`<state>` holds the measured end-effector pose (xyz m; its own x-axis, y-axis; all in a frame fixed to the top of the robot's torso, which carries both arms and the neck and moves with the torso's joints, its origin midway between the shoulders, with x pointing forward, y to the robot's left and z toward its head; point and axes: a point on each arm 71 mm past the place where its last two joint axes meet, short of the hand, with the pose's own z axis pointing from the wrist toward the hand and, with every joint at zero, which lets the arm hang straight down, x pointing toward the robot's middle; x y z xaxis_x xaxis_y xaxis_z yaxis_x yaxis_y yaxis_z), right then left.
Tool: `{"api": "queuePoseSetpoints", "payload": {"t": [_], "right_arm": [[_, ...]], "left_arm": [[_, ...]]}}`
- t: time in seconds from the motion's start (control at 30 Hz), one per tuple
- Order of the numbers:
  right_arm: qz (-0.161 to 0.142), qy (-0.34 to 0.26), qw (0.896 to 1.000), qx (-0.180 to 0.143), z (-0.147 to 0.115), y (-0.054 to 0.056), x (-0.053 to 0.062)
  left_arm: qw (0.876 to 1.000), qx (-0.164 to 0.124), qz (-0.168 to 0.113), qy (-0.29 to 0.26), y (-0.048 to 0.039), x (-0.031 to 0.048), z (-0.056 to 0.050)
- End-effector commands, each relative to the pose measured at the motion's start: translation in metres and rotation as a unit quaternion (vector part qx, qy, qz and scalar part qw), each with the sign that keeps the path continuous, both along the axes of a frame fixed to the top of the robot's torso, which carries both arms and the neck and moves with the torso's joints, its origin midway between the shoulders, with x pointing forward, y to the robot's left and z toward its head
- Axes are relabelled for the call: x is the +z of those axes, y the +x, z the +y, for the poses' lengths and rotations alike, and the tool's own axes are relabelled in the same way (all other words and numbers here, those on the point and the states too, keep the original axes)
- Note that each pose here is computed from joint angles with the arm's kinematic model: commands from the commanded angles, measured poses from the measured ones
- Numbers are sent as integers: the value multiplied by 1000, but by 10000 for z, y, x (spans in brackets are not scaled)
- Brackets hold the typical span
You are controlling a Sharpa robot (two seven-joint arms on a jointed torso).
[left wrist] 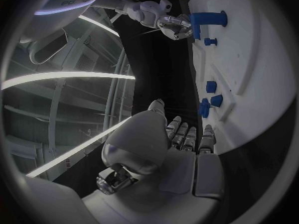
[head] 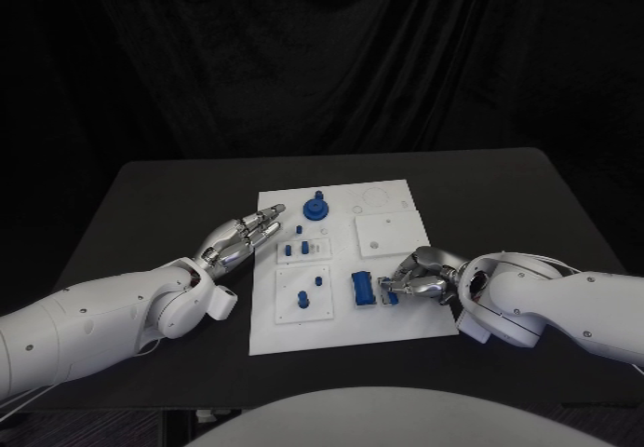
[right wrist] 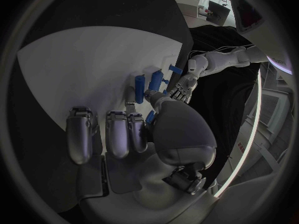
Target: Assemble the parts on the task board
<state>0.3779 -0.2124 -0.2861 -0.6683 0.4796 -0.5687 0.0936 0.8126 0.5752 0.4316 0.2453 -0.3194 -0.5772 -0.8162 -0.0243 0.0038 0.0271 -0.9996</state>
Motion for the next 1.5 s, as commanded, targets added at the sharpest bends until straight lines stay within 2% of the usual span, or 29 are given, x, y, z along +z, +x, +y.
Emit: {"api": "queuePoseSetpoints", "payload": {"t": [0.03,0.7,1.5], "right_arm": [[5,-14,1000,4,-4,-13,-23],[-11,-15,1000,1,-21,-3,-6],[-11,-21,1000,13,6,1,-13]], "left_arm": [[1000,-5,-16,-20,-8,30,-19],[1000,-5,-13,-19,-11,15,-13],[1000,-8,-7,-19,-18,0,-23]]}}
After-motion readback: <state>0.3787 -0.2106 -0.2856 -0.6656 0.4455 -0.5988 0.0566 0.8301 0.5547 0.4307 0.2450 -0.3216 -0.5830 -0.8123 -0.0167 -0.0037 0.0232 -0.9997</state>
